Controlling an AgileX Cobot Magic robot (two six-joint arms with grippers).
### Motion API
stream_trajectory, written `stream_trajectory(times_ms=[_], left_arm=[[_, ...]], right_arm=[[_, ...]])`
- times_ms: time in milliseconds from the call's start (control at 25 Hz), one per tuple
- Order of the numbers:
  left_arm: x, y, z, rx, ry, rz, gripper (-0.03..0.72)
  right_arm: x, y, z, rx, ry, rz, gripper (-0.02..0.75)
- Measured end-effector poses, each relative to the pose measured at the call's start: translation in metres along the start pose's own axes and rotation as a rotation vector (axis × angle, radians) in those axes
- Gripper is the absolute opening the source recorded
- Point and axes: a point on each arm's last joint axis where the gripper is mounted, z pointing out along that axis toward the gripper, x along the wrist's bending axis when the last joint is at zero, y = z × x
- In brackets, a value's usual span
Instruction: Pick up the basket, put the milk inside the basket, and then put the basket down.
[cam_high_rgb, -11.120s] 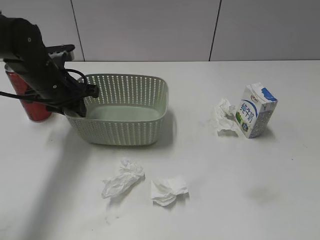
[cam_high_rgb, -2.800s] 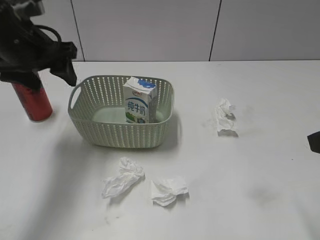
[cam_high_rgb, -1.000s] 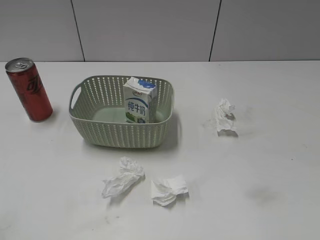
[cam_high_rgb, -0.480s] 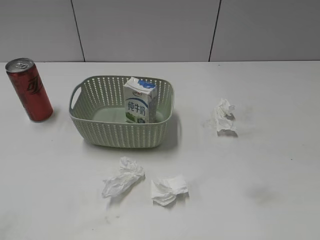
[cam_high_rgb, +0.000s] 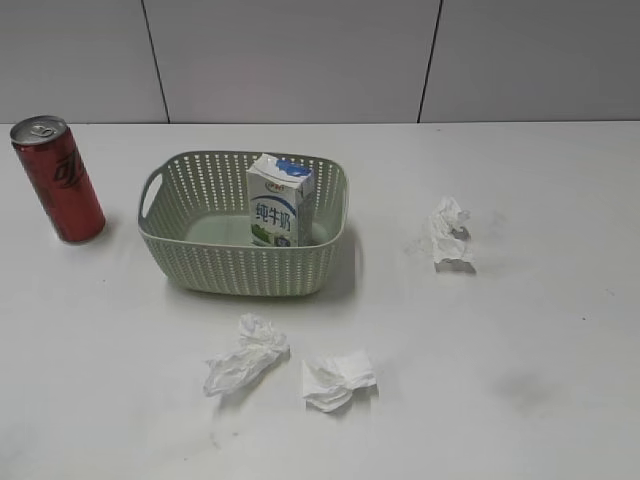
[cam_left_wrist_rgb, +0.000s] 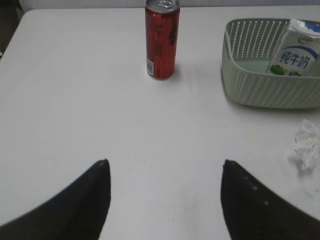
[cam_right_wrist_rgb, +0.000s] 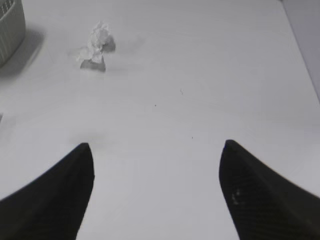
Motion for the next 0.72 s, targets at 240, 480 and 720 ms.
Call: stream_trajectory(times_ms=[240,480,720], left_arm=[[-0.002,-0.008,-0.012,-0.09,0.023,-0.003,0.521],[-0.002,-0.008,-0.013,-0.1,0.024,-0.002,0.506],[-0.002,-0.008,-0.013,-0.1,0.024,-0.002,0.474]], right_arm=[[0.0,-0.001,-0.003,-0.023,-0.005,0.0,0.594],[0.0,-0.001,-0.003,-0.024,-0.004,0.001,0.593],[0.0,-0.001,-0.003,-0.024,-0.004,0.001,0.593]])
